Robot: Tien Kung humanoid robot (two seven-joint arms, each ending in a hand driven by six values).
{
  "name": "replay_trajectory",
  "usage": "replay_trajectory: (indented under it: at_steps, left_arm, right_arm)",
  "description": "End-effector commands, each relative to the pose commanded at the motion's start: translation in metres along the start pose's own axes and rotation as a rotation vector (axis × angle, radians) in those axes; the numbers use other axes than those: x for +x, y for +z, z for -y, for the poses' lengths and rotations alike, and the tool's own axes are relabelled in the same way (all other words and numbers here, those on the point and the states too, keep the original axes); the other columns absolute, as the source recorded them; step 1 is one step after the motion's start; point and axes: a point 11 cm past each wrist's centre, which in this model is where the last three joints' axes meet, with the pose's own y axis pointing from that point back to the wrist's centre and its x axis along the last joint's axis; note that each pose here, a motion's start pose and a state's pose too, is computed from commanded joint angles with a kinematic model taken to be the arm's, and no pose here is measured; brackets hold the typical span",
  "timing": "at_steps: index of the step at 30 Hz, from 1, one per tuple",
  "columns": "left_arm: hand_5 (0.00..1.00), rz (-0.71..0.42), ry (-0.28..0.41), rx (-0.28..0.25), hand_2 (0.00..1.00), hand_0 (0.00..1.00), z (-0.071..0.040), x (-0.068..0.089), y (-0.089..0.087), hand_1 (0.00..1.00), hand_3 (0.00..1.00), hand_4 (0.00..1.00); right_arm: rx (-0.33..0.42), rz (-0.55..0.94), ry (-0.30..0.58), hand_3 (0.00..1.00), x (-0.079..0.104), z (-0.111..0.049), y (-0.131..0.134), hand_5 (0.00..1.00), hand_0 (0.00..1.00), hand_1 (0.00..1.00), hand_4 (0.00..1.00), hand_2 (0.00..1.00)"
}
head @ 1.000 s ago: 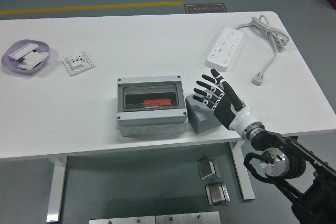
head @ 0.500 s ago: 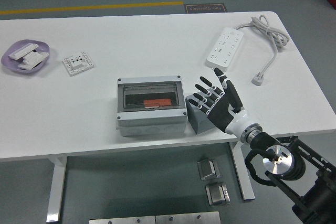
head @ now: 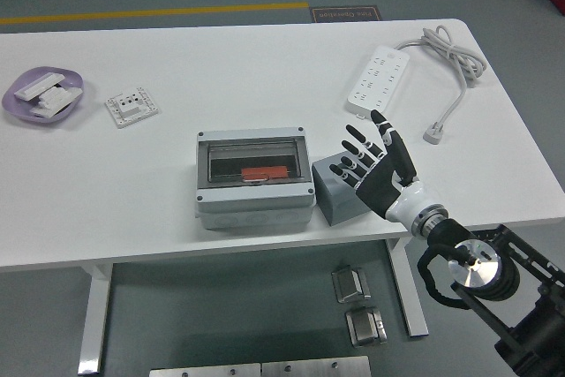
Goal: Pick up the cylinder from the cube,place it in the box,flap close box
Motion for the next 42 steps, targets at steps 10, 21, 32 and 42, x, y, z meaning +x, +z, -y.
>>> replay_trajectory:
  at_steps: [10, 21, 32, 42]
  left_arm:
    - [0.224, -0.004, -0.001, -0.006, 0.421, 0.556, -0.001, -0.002, 0.0, 0.349, 0.574, 0.621]
    - [0.224, -0.013, -0.001, -0.021, 0.473, 0.58, -0.002, -0.003, 0.004, 0.435, 0.578, 0.627]
    - [0.223, -0.016, -0.012, -0.021, 0.504, 0.585, -0.003, -0.005, 0.004, 0.478, 0.58, 0.628]
    - [0.224, -0.021, -0.06, -0.044, 0.509, 0.586, -0.003, -0.01, 0.007, 0.485, 0.58, 0.628]
  right_arm:
    - [0.112, -0.123, 0.025, 0.563, 0.003, -0.005, -0.039, 0.604, 0.116, 0.171, 0.863, 0.26]
    - [0.407, -0.498, 0.162, 0.603, 0.009, -0.019, -0.108, 0.581, 0.229, 0.309, 0.86, 0.417]
    - [0.6, -0.82, 0.231, 0.827, 0.011, -0.026, -0.124, 0.313, 0.755, 0.754, 0.868, 0.779]
    - [0.56, -0.73, 0.232, 0.825, 0.027, -0.03, -0.135, 0.313, 0.768, 0.764, 0.866, 0.788]
